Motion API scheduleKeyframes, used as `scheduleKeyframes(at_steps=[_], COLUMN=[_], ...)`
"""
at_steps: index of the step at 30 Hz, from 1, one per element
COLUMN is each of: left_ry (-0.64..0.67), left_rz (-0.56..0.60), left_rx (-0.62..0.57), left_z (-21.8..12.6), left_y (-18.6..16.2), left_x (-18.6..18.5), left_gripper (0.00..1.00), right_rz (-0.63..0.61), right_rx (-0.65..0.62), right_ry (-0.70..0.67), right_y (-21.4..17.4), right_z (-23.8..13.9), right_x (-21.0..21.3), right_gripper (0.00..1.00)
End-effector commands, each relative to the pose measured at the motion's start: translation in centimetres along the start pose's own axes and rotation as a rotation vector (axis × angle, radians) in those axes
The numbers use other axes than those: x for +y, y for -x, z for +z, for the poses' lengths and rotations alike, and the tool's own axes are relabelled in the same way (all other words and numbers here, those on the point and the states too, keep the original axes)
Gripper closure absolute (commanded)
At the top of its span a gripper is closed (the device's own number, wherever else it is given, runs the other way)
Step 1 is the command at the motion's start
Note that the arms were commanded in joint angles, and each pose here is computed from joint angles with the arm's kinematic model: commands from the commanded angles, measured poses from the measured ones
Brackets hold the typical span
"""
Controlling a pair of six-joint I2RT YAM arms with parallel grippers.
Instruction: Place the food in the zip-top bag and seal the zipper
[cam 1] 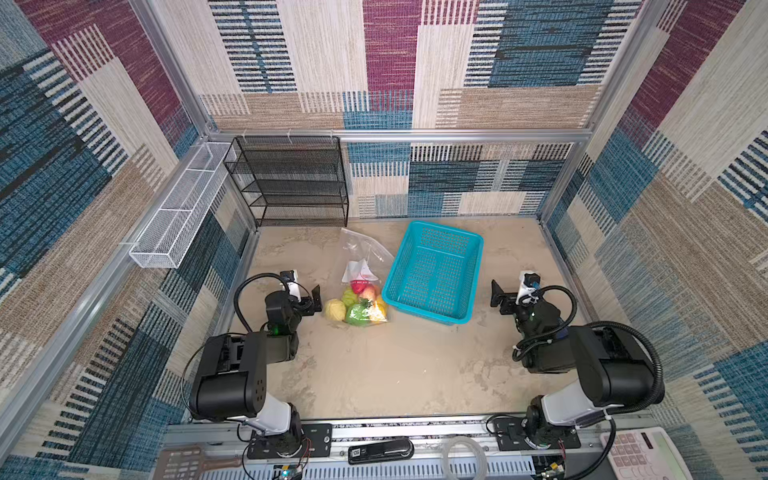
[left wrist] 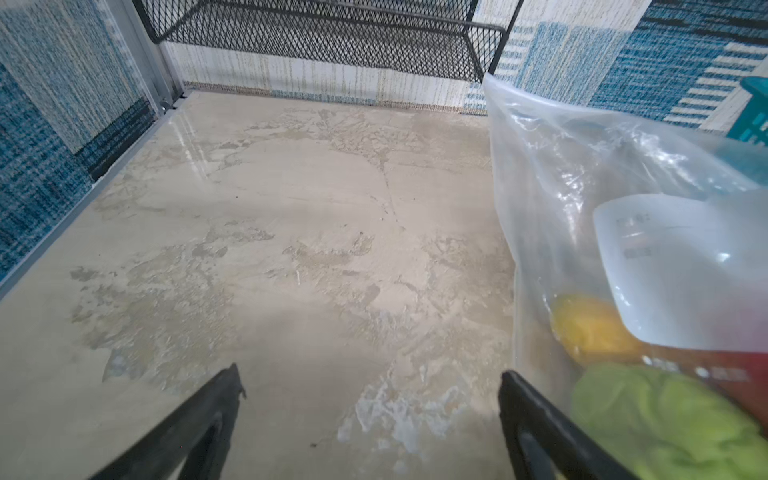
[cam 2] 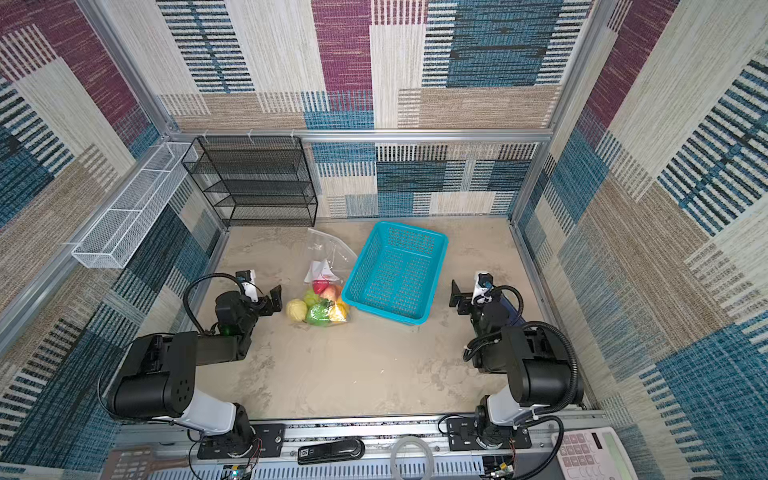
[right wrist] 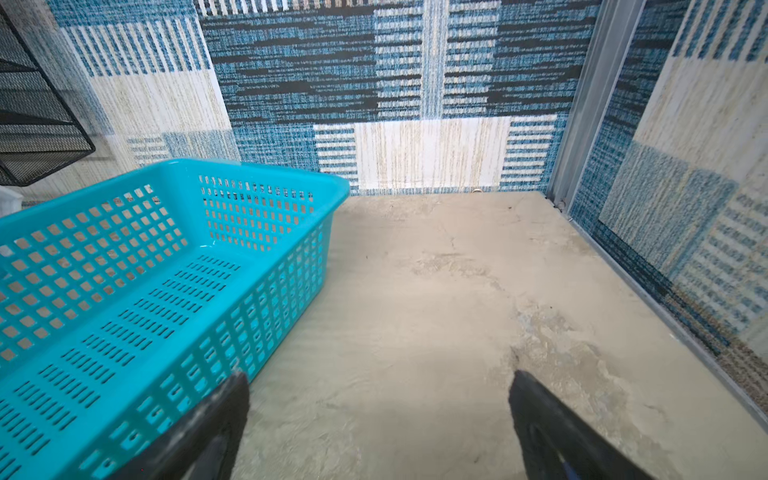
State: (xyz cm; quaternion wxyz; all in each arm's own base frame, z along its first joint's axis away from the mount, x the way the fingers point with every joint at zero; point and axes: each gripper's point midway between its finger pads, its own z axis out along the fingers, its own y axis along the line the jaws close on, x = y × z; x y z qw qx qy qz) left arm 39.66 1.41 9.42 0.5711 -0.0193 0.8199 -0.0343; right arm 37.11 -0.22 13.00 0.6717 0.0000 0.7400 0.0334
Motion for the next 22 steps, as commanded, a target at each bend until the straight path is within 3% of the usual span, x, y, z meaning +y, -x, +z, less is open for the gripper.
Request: scheduleKeyframes(at_steps=[1,22], left_ry=[-0.039,-0.036], left_rz=[0.037,0.037], left_rx=[0.008,0.033], left_z=[0.37,0.79], left_y=[0.24,0.18], left_x=[-0.70,-0.63], left_gripper=[0.01,0.01], right_rz=[-0.004,-0.028], right_rx=[-0.058,-0.038], right_ry=[-0.011,0.038], right_y=[1.45,1.31], right_z=[0.01,0.51], right_x=[-0.09,0.88], right_gripper=[0.01,0.01])
